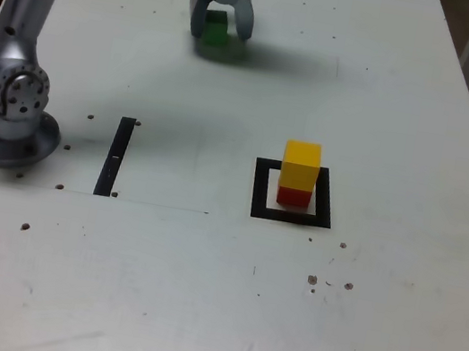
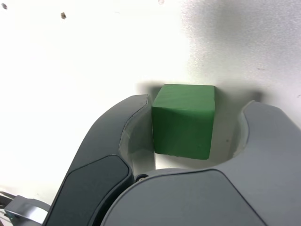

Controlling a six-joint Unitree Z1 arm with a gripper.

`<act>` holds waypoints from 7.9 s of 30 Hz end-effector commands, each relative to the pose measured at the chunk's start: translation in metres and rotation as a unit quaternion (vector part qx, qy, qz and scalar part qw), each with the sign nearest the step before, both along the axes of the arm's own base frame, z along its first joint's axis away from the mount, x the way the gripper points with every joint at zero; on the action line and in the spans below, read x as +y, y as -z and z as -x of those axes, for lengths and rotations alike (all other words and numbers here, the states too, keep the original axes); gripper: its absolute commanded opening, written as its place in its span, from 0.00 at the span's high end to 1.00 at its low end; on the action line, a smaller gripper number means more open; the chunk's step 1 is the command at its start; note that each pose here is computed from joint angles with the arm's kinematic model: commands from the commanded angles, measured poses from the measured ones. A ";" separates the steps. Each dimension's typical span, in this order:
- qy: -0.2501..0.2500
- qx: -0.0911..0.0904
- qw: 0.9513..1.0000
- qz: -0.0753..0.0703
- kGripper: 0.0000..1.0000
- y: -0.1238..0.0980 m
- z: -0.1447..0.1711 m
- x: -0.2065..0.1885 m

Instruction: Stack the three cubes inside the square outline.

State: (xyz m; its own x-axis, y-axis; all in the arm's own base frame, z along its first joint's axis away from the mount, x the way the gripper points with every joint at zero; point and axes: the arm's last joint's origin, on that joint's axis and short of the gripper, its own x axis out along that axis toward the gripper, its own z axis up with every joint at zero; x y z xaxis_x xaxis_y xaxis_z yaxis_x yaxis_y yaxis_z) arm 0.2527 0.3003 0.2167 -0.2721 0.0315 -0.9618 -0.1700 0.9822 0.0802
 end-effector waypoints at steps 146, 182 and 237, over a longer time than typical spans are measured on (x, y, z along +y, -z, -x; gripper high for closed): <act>0.171 -0.029 0.985 0.015 0.67 -0.091 -0.113 -0.351; 0.190 -0.039 0.981 0.020 0.26 -0.082 -0.122 -0.353; 0.167 -0.064 0.984 -0.018 0.01 -0.120 0.054 -0.315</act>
